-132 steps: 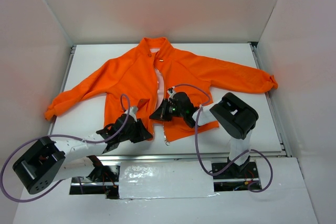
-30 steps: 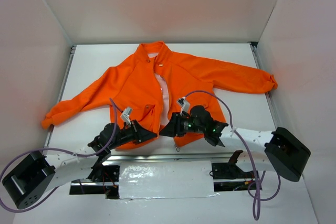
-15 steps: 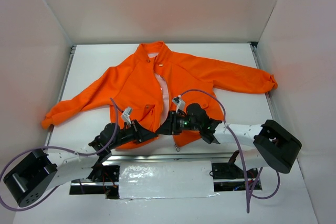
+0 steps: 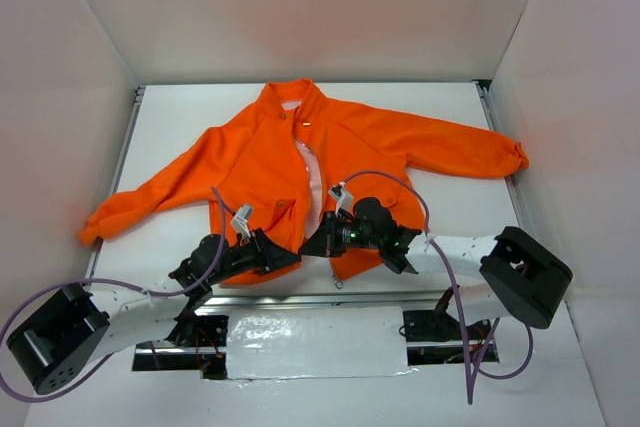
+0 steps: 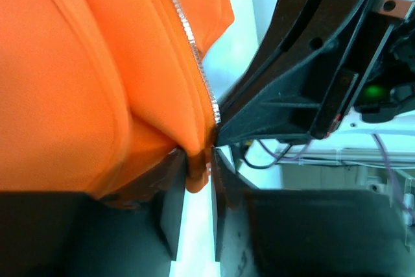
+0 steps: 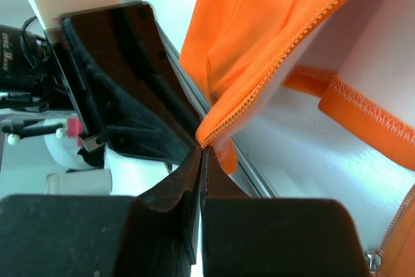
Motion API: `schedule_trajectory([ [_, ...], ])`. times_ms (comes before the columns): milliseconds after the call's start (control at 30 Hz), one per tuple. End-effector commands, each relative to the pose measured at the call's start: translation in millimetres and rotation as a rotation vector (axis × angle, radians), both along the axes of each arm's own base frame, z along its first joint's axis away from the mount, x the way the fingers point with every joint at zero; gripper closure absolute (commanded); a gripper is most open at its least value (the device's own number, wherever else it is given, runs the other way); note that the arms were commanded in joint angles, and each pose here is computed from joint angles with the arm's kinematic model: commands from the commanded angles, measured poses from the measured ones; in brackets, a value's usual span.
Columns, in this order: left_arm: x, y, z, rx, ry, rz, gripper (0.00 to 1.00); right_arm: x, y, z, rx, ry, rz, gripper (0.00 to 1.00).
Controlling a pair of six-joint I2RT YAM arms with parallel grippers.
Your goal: Zip up the jacket
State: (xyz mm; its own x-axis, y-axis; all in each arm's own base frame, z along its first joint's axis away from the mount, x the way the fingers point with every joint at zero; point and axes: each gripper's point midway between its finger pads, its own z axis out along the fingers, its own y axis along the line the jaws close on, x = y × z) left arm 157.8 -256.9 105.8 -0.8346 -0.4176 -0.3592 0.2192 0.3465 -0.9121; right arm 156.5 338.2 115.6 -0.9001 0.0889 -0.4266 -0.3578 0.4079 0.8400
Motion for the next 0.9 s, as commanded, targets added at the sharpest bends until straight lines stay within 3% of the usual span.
schedule_trajectory([
  [0,-3,-5,21,-0.057,-0.058,-0.035,0.63,8,7,16,0.037,-0.063,-0.005,1.00],
  [33,-3,-5,22,-0.056,-0.059,-0.033,0.56,8,5,17,0.037,-0.075,-0.007,1.00],
  [67,-3,-4,16,-0.039,-0.044,-0.024,0.39,7,4,14,0.022,-0.081,-0.004,1.00],
  [100,-2,-3,16,-0.035,-0.038,-0.018,0.34,10,2,15,0.016,-0.092,-0.018,1.00],
  [333,0,2,3,0.010,0.010,0.018,0.36,9,-8,9,-0.021,-0.126,-0.014,1.00],
  [533,-3,0,-12,0.046,0.073,0.000,0.48,7,-10,6,-0.026,-0.143,-0.001,1.00],
  [867,-1,-6,-12,0.009,0.071,-0.015,0.47,3,-13,-1,-0.033,-0.138,0.013,1.00],
])
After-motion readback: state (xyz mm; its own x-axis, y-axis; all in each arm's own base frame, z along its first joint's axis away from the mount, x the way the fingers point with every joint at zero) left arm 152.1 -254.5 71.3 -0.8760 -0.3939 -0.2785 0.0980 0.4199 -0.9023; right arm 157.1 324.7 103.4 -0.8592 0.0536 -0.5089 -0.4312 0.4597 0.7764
